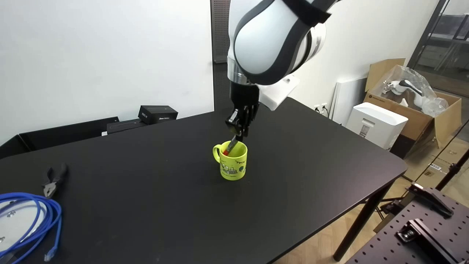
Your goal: Take the marker out of the mug and put it on the table
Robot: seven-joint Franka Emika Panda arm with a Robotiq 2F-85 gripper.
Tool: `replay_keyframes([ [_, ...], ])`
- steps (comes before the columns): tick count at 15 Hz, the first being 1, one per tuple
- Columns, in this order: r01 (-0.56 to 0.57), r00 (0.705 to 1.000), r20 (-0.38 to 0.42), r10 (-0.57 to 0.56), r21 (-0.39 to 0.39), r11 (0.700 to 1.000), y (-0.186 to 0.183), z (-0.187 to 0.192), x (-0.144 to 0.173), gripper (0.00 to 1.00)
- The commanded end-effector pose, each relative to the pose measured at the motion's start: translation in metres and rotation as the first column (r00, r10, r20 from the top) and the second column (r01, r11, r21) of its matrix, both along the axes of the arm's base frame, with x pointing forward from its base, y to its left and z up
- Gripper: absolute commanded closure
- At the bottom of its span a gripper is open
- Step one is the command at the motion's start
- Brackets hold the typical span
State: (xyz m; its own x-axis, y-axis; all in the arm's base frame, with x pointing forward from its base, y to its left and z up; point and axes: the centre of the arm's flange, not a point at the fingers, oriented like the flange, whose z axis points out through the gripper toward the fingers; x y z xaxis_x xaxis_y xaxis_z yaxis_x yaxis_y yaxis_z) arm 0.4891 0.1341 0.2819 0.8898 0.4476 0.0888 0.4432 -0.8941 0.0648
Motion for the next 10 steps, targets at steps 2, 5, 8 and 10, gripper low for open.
replay_keyframes([
  [2, -0.038, 0.997, 0.059, 0.039, -0.013, 0.999, 0.005, 0.071, -0.039, 0.94],
  [5, -0.058, 0.993, 0.101, 0.061, -0.030, 0.998, 0.012, 0.102, -0.056, 0.94],
  [8, -0.048, 0.989, 0.141, 0.051, -0.025, 0.999, 0.012, 0.119, -0.063, 0.94],
  [10, -0.030, 0.987, 0.159, 0.032, -0.013, 0.999, 0.006, 0.123, -0.062, 0.94],
])
